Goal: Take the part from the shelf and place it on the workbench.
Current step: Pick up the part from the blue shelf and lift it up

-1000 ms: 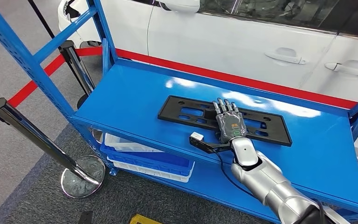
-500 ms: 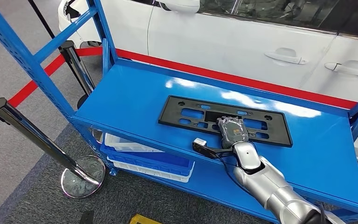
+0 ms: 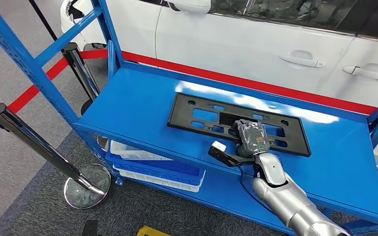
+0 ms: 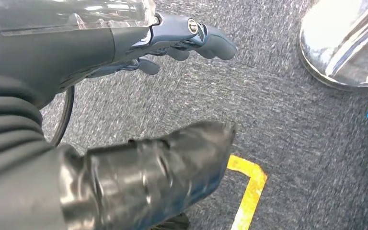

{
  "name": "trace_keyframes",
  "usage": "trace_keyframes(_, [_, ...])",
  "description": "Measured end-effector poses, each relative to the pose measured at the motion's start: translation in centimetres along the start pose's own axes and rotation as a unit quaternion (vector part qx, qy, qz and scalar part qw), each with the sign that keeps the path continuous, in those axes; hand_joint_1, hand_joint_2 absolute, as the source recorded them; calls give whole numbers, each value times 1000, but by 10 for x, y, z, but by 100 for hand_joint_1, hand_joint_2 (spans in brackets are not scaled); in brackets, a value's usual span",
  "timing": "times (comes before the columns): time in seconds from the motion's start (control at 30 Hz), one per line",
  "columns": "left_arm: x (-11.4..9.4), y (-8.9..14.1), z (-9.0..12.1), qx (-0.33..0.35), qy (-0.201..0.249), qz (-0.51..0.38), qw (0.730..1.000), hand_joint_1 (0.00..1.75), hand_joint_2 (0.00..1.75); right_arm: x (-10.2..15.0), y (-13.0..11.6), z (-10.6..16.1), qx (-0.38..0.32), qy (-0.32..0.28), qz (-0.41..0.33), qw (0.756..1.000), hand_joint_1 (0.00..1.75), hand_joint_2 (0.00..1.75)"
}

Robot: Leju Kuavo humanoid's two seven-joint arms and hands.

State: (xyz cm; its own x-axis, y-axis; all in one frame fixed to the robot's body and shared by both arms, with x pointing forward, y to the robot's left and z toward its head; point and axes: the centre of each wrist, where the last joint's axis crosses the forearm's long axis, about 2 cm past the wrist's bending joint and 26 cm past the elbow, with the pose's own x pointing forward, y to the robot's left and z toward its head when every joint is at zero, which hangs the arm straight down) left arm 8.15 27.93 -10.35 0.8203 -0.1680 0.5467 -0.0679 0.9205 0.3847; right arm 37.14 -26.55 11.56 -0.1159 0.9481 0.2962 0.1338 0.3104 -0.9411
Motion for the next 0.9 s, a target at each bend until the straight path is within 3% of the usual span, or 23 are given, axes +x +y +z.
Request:
trace_keyframes(0.2, [-2,1,0,3,9,0,1000,0,175,18,-34,2,-89,-34,-101,990,175,175])
trace_keyframes(0.33, [-3,1,1,2,21,4,1000,0,175,32,-68,5,-164,-60,-197,965,175,175])
trace_keyframes(0.57, [-5,1,2,-2,29,15,999,0,175,49,-124,24,-239,-135,-372,887,175,175])
trace_keyframes(0.9, [-6,2,1,-5,38,15,999,0,175,82,-174,68,-210,-319,-531,756,175,175])
